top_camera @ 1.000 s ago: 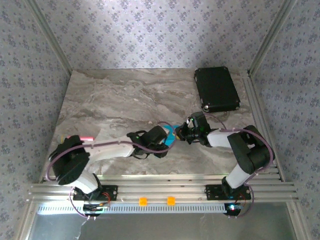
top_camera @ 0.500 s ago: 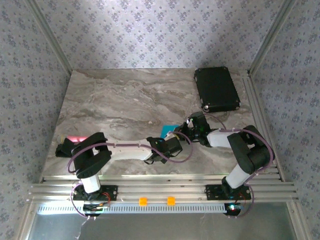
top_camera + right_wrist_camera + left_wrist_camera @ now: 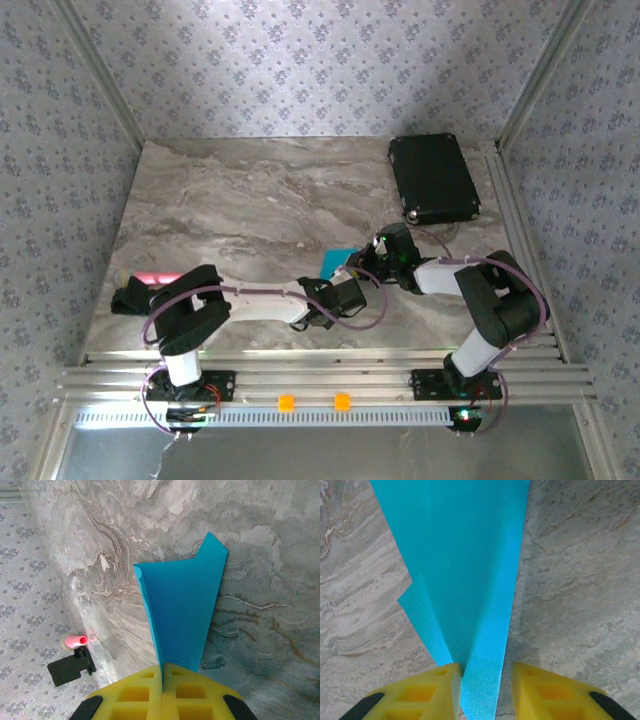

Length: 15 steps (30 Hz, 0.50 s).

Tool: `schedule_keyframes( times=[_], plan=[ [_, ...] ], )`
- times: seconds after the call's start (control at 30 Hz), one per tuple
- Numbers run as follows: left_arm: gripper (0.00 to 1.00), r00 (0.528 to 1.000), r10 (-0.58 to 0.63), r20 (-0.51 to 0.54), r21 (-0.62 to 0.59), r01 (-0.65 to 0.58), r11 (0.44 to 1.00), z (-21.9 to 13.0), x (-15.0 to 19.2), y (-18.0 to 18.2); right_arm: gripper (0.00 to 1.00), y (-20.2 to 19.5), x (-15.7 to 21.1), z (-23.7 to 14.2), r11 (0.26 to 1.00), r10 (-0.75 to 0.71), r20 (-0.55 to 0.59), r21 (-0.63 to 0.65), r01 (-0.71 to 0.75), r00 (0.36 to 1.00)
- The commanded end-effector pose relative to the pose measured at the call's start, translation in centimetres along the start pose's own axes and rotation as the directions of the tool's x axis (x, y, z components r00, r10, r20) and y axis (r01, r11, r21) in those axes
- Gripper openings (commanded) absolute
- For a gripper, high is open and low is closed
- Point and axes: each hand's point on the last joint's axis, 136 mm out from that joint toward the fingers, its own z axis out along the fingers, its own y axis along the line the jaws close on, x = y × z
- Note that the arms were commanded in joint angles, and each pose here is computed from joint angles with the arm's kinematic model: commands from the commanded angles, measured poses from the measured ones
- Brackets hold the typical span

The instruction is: Fold a paper plane with a square sheet of paper (pick it up from the middle)

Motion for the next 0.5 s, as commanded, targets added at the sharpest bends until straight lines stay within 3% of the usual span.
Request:
schedule_keyframes(
  times=[0.0, 0.47],
  plan=[
    [0.30, 1.000, 0.010, -0.008, -0.037, -0.010, 0.999, 0.13, 0.02, 0.23, 0.01, 0.08, 0.20, 0.10, 1.000, 0.011, -0.009, -0.003, -0.011, 1.000],
    [0.22, 1.000, 0.003, -0.001, -0.062, -0.003, 0.998, 0.14, 0.04, 0.61, 0.02, -0.15, 0.18, 0.13, 1.000, 0.014, -0.010, 0.002, -0.014, 1.000]
  ],
)
